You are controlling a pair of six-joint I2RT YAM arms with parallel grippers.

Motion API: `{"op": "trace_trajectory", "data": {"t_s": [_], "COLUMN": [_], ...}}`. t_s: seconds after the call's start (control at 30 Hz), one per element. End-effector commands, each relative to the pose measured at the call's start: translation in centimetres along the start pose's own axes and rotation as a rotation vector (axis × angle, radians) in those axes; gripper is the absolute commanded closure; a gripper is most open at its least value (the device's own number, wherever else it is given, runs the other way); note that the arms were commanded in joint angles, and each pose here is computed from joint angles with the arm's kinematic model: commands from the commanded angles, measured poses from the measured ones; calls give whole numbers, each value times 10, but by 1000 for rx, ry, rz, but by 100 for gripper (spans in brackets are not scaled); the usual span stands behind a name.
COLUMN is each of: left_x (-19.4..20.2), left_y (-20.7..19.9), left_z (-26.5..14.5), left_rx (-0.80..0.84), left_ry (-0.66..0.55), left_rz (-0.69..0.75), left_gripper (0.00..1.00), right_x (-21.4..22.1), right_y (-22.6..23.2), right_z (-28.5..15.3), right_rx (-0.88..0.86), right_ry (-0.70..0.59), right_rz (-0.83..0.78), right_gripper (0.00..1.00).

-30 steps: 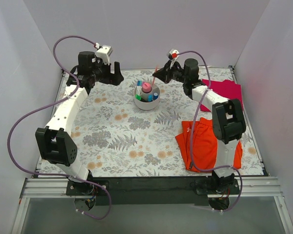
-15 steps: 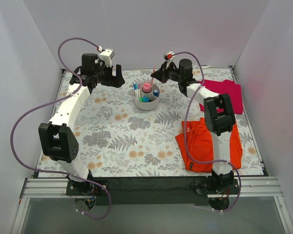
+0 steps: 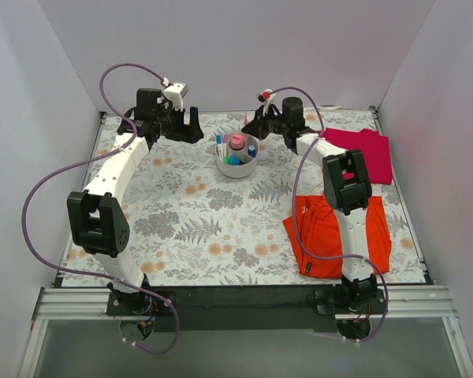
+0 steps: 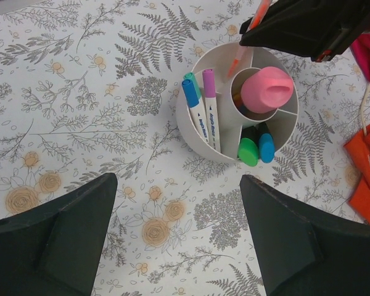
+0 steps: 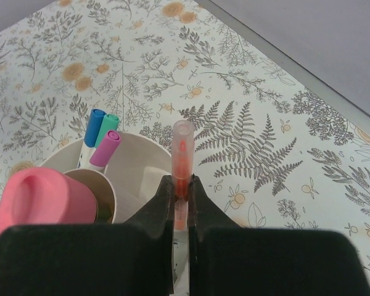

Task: Sort the stationery into containers
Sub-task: Place the pen in the storage box, then reset both arms

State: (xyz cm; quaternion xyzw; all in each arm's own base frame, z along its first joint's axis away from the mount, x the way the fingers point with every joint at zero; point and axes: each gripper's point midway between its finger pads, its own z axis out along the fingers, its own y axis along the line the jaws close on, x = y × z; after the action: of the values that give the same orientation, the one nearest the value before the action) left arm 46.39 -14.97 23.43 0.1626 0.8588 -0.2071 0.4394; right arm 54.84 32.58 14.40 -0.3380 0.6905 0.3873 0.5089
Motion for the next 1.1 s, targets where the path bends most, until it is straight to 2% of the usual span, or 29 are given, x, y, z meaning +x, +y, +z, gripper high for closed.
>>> {"op": "trace_trajectory", "data": {"t_s": [0.0, 0.23, 0.27, 0.43, 0.47, 0.63, 0.7, 0.73, 0.77, 0.8, 0.83, 0.9, 0.93, 0.97, 1.03, 1.07], "left_x": [-15, -15, -16, -33, -37, -61, -69, -70, -73, -64, -61, -45, -39, -37, -23, -23], "left_y": [-6, -7, -7, -5, -5, 8, 21, 25, 31, 41, 49, 64, 68, 71, 80, 81], "left_z": [-10, -8, -9, -16, -18, -31, -37, -38, -38, -35, -34, -27, -24, -22, -16, -14], "left_rx": [17, 28, 28, 15, 13, -29, -64, -75, -93, -129, -158, -199, -207, -214, -244, -248], "left_ry": [-45, -43, -46, -96, -107, -177, -205, -212, -231, -218, -217, -197, -191, -201, -184, -188], "left_rz": [7, 6, 12, 40, 45, 83, 74, 65, 58, 37, 6, -49, -71, -89, -110, -108], "left_gripper": [18, 19, 18, 15, 15, 12, 12, 12, 12, 12, 12, 12, 12, 12, 12, 12], "right_x": [0, 5, 4, -26, -30, -88, -98, -114, -111, -112, -116, -101, -89, -69, -55, -54], "right_y": [1, 3, 5, -3, -2, 4, 7, 3, -1, -7, -27, -49, -73, -77, -91, -91], "right_z": [8, 3, 2, -36, -44, -104, -122, -140, -148, -158, -174, -193, -208, -220, -249, -257], "right_rx": [-15, -5, -4, 51, 51, 65, 79, 125, 166, 221, 368, 556, 721, 801, 967, 985], "right_ry": [9, 26, 29, 5, 10, -32, -22, -41, -24, -15, -16, 52, 93, 181, 233, 242], "right_rz": [-53, -32, -32, 22, 37, 12, 29, 25, 59, 81, 98, 174, 201, 254, 253, 222], "right_gripper": [95, 63, 41, 16, 4, 2, 2, 2, 2, 2, 2, 2, 2, 2, 2, 2]}}
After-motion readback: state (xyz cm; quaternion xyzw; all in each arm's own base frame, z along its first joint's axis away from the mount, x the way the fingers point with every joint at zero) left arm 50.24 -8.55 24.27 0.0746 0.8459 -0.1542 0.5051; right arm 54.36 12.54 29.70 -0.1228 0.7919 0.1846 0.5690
